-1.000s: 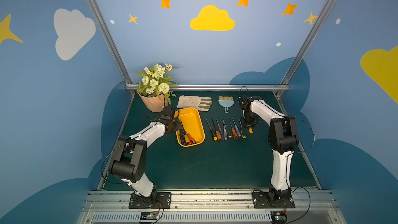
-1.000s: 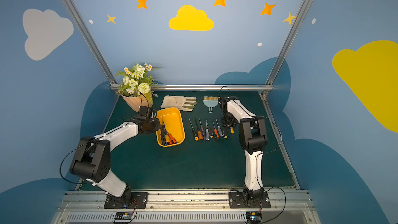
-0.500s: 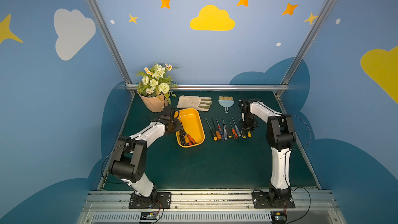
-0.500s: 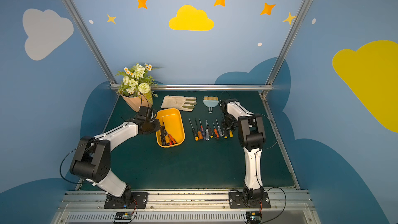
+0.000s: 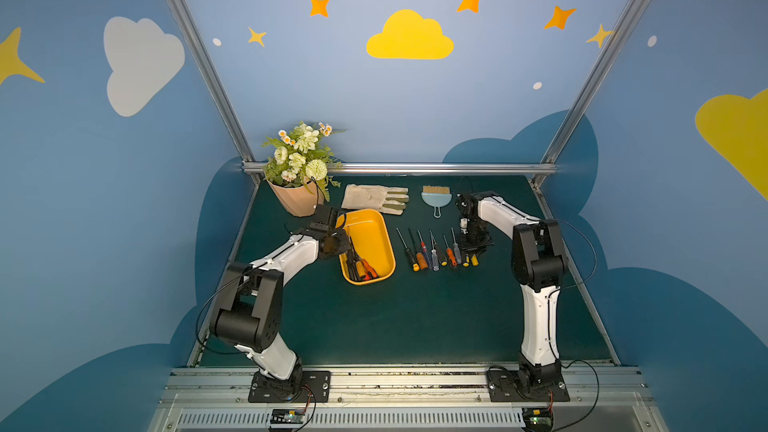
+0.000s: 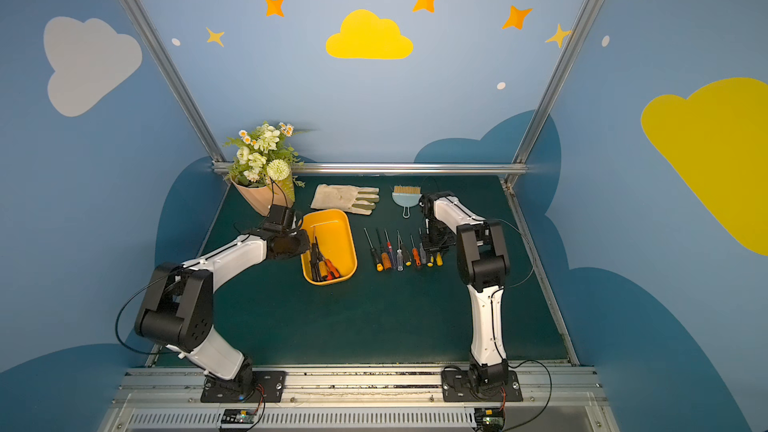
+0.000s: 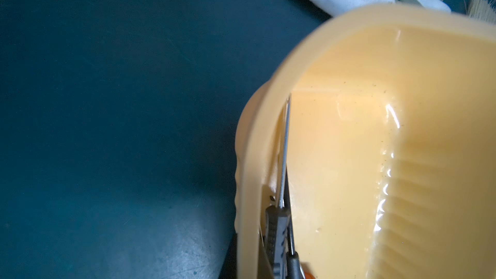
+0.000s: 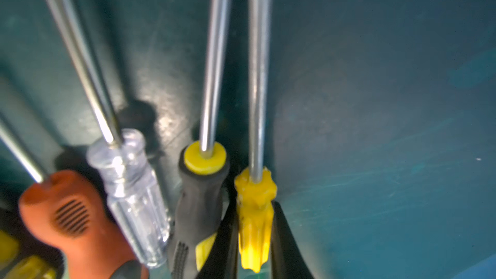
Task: Take out the screwdriver from the storage box
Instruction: Place the screwdriver at the center of the board.
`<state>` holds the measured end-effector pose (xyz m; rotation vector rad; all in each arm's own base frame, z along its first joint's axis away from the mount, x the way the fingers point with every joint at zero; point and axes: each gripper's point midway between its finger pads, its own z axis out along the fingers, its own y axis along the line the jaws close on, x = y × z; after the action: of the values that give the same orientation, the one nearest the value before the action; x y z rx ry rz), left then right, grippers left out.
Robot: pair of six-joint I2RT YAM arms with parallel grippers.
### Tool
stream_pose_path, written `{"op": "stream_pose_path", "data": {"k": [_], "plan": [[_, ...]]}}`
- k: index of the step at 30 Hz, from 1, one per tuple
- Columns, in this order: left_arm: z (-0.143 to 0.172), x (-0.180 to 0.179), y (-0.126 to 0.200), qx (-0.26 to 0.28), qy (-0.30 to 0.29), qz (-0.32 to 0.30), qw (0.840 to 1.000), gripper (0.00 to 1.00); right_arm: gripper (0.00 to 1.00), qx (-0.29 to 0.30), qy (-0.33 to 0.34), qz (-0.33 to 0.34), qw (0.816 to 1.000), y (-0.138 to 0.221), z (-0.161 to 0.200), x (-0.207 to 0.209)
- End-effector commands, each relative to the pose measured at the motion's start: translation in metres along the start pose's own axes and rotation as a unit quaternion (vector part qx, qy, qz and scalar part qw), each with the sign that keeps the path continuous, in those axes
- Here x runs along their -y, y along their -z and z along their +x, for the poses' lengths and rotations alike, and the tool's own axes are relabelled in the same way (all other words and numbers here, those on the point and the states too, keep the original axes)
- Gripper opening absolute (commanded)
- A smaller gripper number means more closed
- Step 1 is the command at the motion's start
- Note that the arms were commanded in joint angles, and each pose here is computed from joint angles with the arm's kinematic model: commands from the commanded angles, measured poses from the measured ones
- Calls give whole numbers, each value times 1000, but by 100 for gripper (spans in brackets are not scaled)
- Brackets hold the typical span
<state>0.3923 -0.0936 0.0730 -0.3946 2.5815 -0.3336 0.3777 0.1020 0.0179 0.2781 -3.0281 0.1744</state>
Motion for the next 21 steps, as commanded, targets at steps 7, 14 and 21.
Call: {"op": "stream_pose_path", "data": {"k": [7, 14, 21], "plan": [[-20, 16, 14, 29, 6, 32, 999, 2, 0, 5, 2, -29, 1000, -5, -8, -19], [-19, 16, 13, 28, 8, 33, 999, 2, 0, 4, 11, -25, 1000, -6, -10, -24], [-19, 16, 13, 27, 7, 32, 999, 2, 10, -12, -5, 1, 1000, -9, -2, -13]]}}
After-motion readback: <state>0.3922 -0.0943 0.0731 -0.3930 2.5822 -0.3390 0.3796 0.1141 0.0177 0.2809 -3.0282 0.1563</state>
